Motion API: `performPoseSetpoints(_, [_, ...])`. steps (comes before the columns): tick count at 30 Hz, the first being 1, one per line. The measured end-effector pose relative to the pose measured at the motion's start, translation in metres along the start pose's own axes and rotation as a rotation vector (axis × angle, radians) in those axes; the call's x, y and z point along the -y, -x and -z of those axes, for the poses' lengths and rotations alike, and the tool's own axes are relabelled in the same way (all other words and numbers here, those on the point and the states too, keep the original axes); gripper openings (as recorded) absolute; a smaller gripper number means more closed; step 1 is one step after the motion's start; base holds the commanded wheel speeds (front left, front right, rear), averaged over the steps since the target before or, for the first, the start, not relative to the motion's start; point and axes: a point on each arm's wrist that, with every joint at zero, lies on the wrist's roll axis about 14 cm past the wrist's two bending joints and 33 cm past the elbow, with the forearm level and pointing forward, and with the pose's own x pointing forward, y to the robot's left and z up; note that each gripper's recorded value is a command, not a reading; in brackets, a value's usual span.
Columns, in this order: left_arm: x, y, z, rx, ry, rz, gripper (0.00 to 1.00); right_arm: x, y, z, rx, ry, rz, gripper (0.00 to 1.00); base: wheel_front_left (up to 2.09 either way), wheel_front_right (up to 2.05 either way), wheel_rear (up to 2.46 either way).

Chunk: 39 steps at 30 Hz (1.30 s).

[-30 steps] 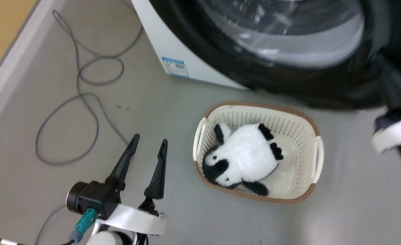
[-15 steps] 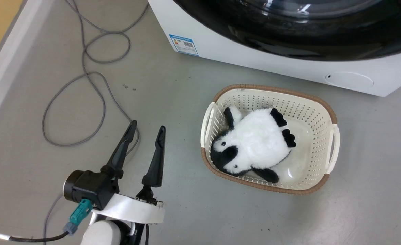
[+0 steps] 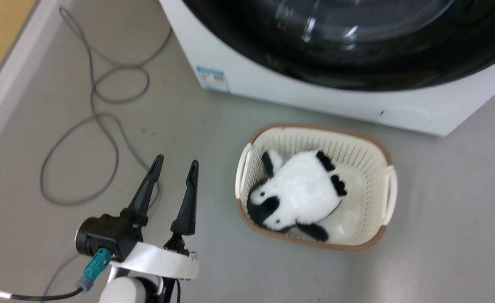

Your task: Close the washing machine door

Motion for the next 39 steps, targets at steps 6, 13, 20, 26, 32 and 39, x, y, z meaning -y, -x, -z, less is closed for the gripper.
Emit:
performPoseSetpoints(6, [0.003,0.019,-0.011,0.027,0.023,0.000,1.00,-0.016,0.059,-0.008,0.018,-0.023,0.003,0.00,0.00,0.00,0.00])
performPoseSetpoints(13, [0.009,0.035,-0.017,0.046,0.052,0.014,1.00,-0.036,0.129,-0.041,0.097,0.003,0.028,0.00,0.00,0.00,0.00])
performPoseSetpoints(20, [0.022,0.042,-0.024,0.069,0.039,0.058,1.00,-0.039,0.185,-0.064,0.162,-0.038,0.142,0.00,0.00,0.00,0.00])
performPoseSetpoints(26, [0.031,0.050,-0.028,0.082,0.042,0.078,1.00,-0.038,0.225,-0.052,0.121,-0.064,0.216,1.00,0.00,0.00,0.00])
performPoseSetpoints(32, [0.029,0.056,-0.028,0.083,0.042,0.064,1.00,-0.049,0.244,-0.042,0.084,-0.065,0.211,1.00,0.00,0.00,0.00])
performPoseSetpoints(39, [0.027,0.059,-0.029,0.085,0.020,0.055,1.00,-0.051,0.249,-0.044,0.086,-0.061,0.208,1.00,0.00,0.00,0.00])
